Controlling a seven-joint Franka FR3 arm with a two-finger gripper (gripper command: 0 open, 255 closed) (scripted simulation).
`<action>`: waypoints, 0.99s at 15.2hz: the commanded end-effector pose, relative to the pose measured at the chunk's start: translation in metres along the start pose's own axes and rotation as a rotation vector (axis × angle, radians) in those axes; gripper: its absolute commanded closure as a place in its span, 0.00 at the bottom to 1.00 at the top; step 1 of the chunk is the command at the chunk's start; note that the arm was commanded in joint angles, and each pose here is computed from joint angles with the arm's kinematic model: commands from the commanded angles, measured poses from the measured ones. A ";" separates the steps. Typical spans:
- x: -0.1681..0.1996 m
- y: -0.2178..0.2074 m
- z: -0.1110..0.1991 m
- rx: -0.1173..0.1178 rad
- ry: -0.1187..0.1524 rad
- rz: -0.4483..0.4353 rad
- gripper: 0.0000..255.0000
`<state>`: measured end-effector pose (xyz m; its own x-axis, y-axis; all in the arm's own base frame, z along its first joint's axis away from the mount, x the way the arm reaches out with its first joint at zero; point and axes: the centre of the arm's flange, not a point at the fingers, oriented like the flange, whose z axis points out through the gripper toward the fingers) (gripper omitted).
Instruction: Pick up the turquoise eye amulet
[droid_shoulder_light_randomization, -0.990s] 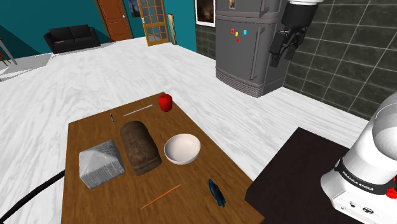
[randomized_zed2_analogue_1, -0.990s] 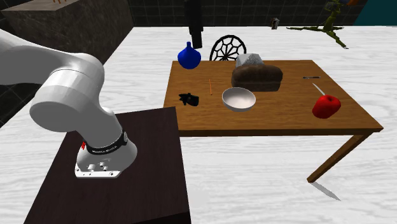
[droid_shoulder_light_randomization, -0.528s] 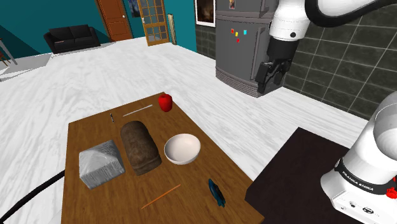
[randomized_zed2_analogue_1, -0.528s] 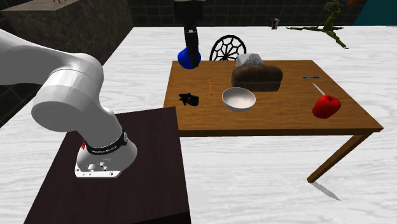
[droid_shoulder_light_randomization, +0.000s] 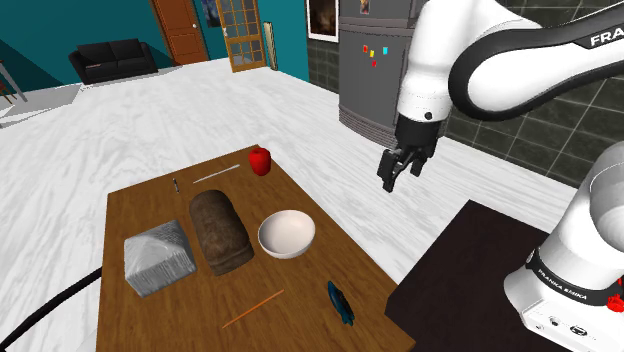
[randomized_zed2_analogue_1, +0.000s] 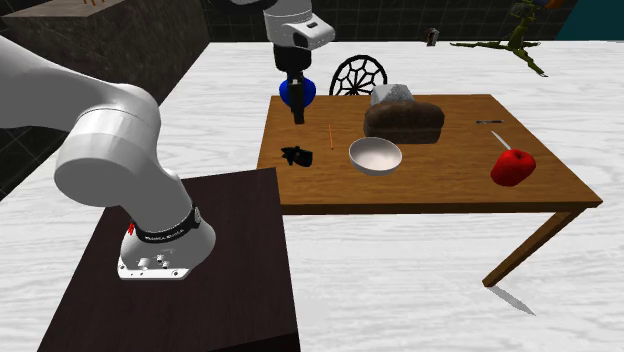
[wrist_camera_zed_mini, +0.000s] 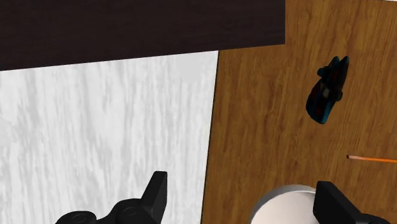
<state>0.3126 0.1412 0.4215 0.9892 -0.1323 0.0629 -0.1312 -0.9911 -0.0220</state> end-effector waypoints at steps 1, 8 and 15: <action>-0.003 -0.016 0.022 0.003 -0.004 0.010 0.00; -0.013 -0.069 0.096 0.008 -0.022 0.043 0.00; -0.022 -0.123 0.170 0.013 -0.039 0.075 0.00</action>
<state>0.3178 0.2595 0.2627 0.9796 -0.1996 0.0236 -0.1987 -0.9795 -0.0344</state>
